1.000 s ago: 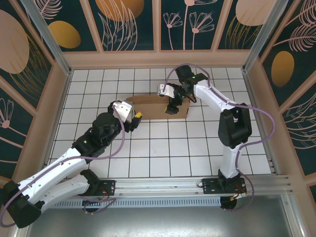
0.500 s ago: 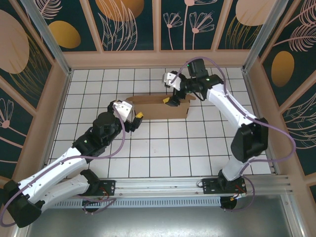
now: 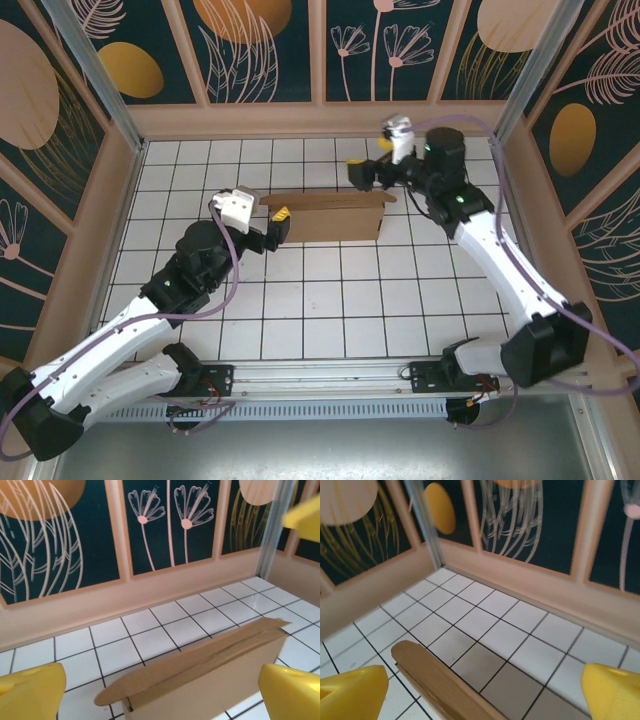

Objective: Fold the paper box

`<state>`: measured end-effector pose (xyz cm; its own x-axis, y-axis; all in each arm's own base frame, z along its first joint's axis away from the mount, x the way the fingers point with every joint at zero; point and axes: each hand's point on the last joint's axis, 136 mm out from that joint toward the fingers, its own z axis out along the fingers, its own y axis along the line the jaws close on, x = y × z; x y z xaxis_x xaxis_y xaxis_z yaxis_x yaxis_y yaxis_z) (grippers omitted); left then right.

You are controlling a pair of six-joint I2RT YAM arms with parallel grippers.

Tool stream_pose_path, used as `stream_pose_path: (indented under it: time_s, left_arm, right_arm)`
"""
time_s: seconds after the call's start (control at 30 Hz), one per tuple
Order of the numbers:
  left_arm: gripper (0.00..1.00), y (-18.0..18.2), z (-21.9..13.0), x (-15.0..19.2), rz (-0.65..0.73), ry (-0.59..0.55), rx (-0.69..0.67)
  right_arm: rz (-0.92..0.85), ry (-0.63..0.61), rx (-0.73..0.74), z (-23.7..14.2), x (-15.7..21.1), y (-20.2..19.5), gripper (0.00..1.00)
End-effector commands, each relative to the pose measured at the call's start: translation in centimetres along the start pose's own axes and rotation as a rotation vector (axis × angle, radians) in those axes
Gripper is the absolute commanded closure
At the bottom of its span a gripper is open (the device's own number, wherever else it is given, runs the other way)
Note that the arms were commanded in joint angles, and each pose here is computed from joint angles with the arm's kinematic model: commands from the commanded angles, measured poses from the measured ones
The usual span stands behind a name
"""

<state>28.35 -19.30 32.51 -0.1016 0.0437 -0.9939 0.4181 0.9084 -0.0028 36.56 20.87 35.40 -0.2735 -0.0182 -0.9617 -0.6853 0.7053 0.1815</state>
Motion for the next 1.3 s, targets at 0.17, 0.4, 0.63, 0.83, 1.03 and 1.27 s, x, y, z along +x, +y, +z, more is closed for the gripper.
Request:
stream_pose_path:
  time_s: [0.17,0.4,0.63,0.83,1.03,1.27]
  left_arm:
    - [0.07,0.9,1.8,-1.3,0.108,-0.011,0.027]
    - [0.09,5.6,2.8,-0.2,0.150,-0.035,0.035]
    - [0.19,8.4,3.7,3.4,0.342,-0.028,0.118]
    - [0.28,6.5,4.5,6.5,0.519,0.068,0.293]
    - [0.32,6.9,5.0,9.6,0.678,0.185,0.342]
    - [0.41,6.7,5.7,11.5,0.741,0.240,0.414]
  right_arm:
    - [0.183,-0.157,-0.051,-4.0,-2.1,-0.5,0.01]
    - [-0.109,-0.192,0.096,-5.3,0.0,-1.8,0.27]
    - [-0.405,-0.130,0.163,-4.7,3.0,-4.2,0.53]
    - [-0.634,-0.104,-0.039,-4.2,7.0,-2.6,0.43]
    - [-0.667,-0.050,-0.065,-3.7,9.9,-3.6,0.43]
    - [-0.714,-0.034,0.035,-3.9,11.1,-5.1,0.44]
